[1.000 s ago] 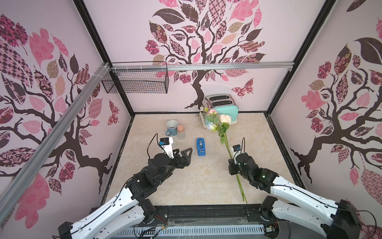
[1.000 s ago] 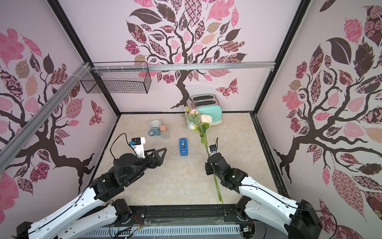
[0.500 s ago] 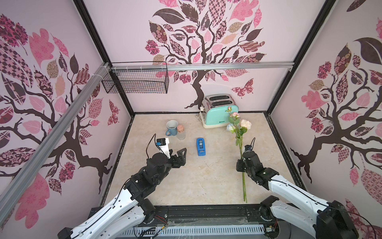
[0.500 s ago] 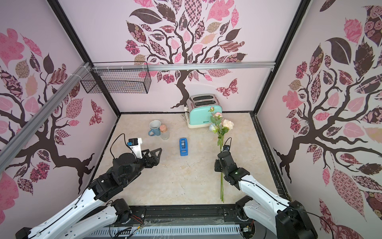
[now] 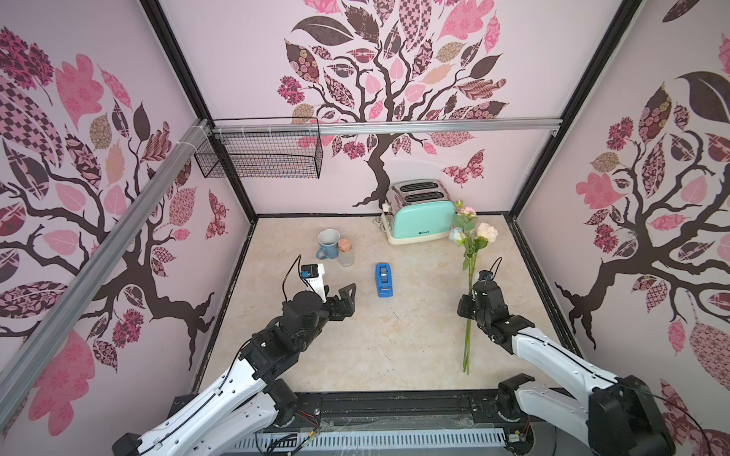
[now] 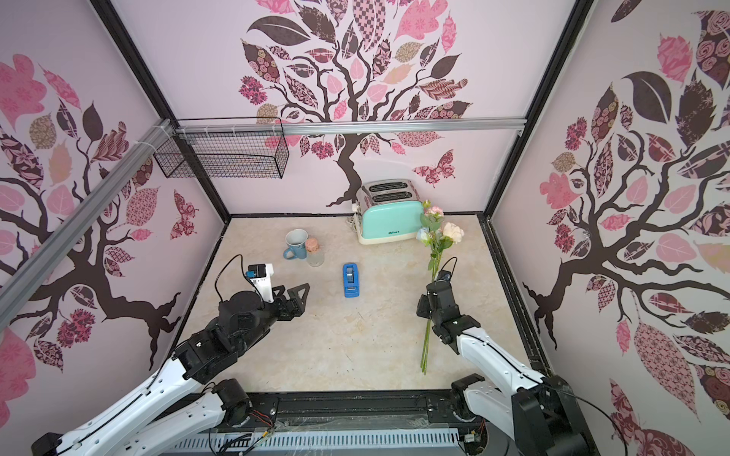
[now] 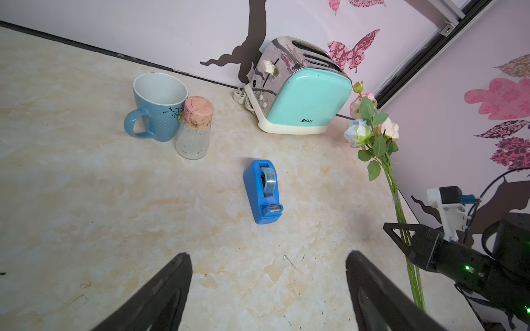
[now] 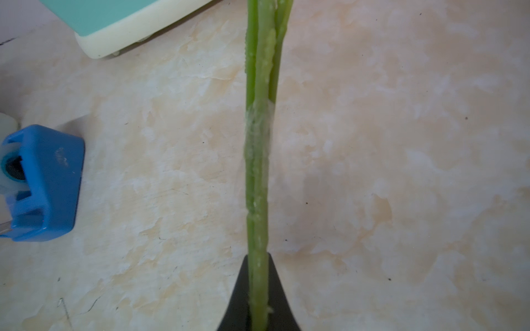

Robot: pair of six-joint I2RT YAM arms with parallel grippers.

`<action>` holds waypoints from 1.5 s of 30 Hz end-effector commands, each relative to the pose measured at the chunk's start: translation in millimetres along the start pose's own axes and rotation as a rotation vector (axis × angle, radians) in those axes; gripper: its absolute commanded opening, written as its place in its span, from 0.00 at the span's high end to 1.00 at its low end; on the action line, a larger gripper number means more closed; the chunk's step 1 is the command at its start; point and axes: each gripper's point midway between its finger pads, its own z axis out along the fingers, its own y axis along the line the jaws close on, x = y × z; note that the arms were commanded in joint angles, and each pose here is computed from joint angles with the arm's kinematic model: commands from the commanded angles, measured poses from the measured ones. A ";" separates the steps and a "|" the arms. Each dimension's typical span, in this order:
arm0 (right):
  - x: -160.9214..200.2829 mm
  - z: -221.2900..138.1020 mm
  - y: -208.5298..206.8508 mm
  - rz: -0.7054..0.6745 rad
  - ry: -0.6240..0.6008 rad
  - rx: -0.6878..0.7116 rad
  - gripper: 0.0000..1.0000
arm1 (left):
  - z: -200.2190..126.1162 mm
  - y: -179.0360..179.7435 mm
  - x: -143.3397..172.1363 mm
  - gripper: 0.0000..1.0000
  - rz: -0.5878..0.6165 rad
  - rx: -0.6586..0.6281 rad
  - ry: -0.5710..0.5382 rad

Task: Wrap bouquets with tape
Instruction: Place the wrapped bouquet at the center of the board.

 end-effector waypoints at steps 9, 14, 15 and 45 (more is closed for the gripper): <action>-35.0 35.1 -6.2 0.053 -0.034 0.020 1.00 | 0.3 4.7 2.1 0.13 0.037 -0.016 0.005; -31.4 42.1 -5.7 0.064 -0.011 0.019 1.00 | 0.6 8.7 2.3 0.13 0.042 -0.036 0.004; -29.3 43.8 -6.0 0.064 0.000 0.022 0.98 | 0.8 8.5 2.3 0.13 0.042 -0.036 0.004; -169.3 -73.7 18.6 -0.140 -0.587 -0.033 0.00 | 36.9 160.0 -93.9 0.02 0.035 -0.674 -0.280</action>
